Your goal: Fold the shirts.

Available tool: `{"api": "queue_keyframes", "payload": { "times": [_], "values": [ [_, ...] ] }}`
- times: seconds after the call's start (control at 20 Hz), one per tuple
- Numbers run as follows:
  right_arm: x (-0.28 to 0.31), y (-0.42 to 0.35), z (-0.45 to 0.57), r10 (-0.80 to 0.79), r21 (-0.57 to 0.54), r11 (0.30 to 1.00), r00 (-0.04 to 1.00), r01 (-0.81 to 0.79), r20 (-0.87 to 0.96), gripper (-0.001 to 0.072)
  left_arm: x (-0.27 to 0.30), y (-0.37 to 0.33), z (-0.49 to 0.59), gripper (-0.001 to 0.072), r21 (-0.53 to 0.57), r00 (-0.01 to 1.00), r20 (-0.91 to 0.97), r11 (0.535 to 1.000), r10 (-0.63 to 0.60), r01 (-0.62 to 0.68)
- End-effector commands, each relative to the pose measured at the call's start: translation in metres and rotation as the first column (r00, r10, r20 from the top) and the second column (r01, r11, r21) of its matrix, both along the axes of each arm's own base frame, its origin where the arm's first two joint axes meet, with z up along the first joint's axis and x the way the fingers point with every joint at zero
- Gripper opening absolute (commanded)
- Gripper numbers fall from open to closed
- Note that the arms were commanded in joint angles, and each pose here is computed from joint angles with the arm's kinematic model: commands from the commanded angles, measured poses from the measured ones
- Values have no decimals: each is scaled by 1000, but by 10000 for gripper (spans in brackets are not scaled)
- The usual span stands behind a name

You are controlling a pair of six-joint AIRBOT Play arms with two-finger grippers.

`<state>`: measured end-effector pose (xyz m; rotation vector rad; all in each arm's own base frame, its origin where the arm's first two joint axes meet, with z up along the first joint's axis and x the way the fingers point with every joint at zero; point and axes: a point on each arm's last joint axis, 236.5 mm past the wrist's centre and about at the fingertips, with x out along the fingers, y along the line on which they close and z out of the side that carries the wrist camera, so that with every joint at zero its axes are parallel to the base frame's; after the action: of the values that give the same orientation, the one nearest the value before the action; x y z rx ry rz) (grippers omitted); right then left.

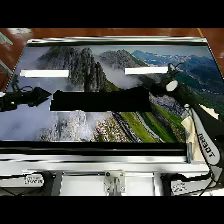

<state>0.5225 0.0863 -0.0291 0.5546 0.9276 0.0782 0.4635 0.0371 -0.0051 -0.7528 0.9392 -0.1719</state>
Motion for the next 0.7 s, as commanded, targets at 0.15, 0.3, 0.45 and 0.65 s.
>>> {"api": "queue_keyframes", "payload": {
  "times": [0.15, 0.3, 0.45, 0.65],
  "values": [
    [-68, -68, -35, 22, 58, 998, 941, -3, -338, 676, -15, 0, 47, 474, -62, 994, 14, 992, -113, 113],
    [-77, -47, -63, 76, 131, 991, 909, -23, -409, 676, -23, -16, 58, 473, -69, 986, 18, 984, -164, 164],
    [-65, -16, -79, 103, 208, 978, 916, -22, -388, 675, -28, -30, 74, 472, -53, 979, 44, 978, -201, 203],
    [-52, 18, -88, 123, 285, 958, 928, -19, -352, 673, -30, -44, 90, 473, -38, 971, 78, 972, -227, 230]
  ]
}}
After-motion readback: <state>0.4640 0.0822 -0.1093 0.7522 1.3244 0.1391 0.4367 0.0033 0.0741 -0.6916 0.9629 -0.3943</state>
